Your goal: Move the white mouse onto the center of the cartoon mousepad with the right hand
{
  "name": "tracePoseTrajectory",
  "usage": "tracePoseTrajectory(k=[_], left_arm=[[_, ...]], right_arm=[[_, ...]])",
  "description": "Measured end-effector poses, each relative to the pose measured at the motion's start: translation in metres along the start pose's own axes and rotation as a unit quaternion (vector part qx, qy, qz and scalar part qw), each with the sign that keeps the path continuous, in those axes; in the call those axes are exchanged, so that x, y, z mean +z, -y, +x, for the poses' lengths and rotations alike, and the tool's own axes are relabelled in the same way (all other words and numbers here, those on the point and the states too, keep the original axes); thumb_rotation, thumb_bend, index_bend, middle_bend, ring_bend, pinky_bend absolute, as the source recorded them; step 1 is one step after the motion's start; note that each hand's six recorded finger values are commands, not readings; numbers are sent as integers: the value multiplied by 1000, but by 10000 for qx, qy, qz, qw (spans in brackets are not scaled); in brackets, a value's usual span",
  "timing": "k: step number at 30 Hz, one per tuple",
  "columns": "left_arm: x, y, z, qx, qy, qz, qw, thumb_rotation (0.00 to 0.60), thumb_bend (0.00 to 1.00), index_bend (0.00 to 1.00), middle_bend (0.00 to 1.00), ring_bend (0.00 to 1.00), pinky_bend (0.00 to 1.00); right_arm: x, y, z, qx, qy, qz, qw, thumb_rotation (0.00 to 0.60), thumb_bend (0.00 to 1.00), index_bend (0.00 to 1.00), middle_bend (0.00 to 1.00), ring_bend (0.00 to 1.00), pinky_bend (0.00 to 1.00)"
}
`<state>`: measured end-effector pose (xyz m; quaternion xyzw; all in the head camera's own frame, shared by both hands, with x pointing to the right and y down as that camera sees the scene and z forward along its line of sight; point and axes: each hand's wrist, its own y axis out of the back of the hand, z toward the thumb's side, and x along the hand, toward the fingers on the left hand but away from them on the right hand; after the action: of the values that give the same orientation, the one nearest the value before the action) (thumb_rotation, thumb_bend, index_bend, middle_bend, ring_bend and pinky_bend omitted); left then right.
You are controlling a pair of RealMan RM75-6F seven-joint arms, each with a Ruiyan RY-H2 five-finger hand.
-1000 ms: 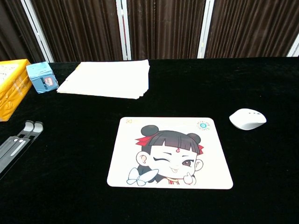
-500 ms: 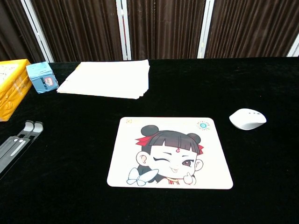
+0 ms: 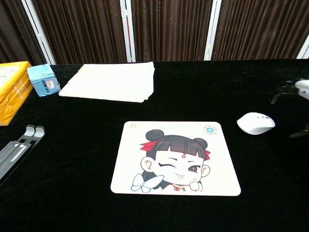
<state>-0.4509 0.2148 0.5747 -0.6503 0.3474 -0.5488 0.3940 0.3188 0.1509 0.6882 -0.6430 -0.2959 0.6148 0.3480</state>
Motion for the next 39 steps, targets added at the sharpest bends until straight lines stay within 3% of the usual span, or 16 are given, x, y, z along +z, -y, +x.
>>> tracePoseTrajectory(k=[8, 34, 39], left_arm=[[0, -1, -1, -5, 1, -78, 10000, 600, 217, 3, 0, 0, 0], [-1, 2, 1, -120, -74, -103, 9998, 600, 215, 10, 0, 0, 0], [-2, 2, 1, -131, -99, -125, 9998, 600, 214, 11, 0, 0, 0]], right_arm=[[16, 4, -22, 89, 54, 104, 9999, 600, 176, 257, 90, 0, 0], [26, 26, -49, 370, 81, 226, 9990, 600, 199, 283, 107, 0, 0], [31, 30, -52, 407, 54, 225, 9989, 600, 247, 380, 169, 0, 6]])
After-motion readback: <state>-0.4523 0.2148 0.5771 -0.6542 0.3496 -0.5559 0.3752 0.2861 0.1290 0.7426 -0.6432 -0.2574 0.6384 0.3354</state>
